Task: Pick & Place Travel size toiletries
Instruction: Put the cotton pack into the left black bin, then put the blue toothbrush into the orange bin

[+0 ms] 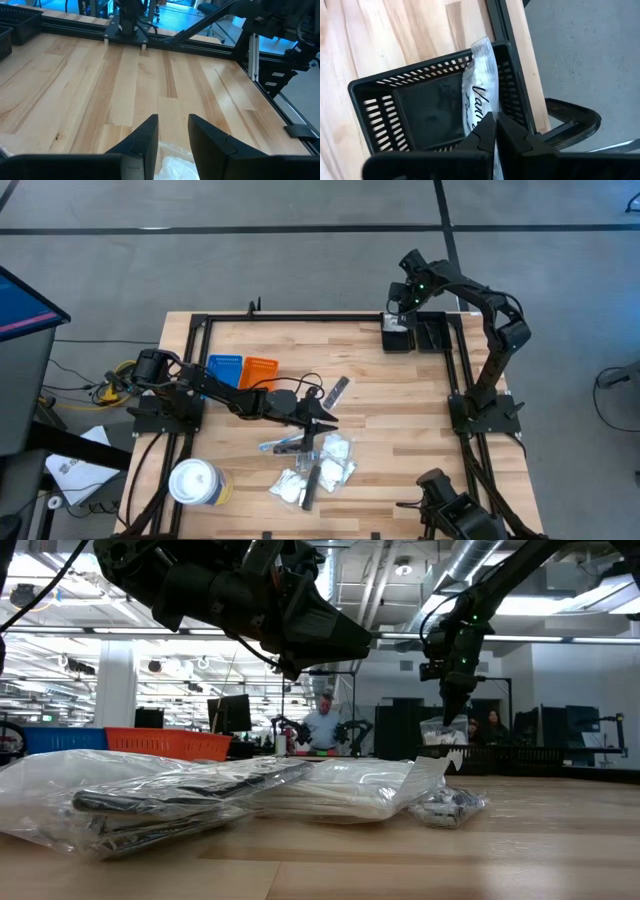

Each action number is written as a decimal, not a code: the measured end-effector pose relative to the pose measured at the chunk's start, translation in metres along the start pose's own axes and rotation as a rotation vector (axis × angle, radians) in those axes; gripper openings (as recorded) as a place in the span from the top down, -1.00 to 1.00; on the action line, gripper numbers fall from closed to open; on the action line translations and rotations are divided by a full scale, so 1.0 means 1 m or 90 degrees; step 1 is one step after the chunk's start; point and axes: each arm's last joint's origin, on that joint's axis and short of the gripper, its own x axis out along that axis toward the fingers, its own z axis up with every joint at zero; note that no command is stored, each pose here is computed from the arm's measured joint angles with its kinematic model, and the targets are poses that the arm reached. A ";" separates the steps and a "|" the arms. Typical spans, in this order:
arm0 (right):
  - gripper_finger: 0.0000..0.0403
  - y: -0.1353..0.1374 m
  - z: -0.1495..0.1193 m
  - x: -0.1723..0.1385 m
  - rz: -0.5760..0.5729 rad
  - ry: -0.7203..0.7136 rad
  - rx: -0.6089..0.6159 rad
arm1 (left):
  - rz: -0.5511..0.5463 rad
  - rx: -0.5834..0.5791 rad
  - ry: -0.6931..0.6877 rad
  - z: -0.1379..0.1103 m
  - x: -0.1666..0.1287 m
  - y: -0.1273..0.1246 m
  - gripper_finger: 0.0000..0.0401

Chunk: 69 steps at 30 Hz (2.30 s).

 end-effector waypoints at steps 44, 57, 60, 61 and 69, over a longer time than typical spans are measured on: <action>0.64 -0.010 0.038 -0.055 -0.052 -0.123 0.083 | 0.000 0.000 0.000 0.000 0.000 0.000 0.50; 0.64 0.048 0.089 -0.068 0.142 -0.236 0.039 | 0.000 0.000 0.000 0.000 0.000 0.000 0.50; 0.64 0.069 0.100 -0.066 0.167 -0.226 0.019 | 0.000 0.000 0.000 0.000 0.000 0.000 0.50; 0.64 0.077 0.104 -0.066 0.175 -0.225 0.011 | 0.000 0.000 0.000 0.000 0.000 0.000 0.50; 0.64 0.144 0.129 -0.063 0.240 -0.202 -0.074 | 0.000 0.000 0.002 0.000 0.000 0.000 0.50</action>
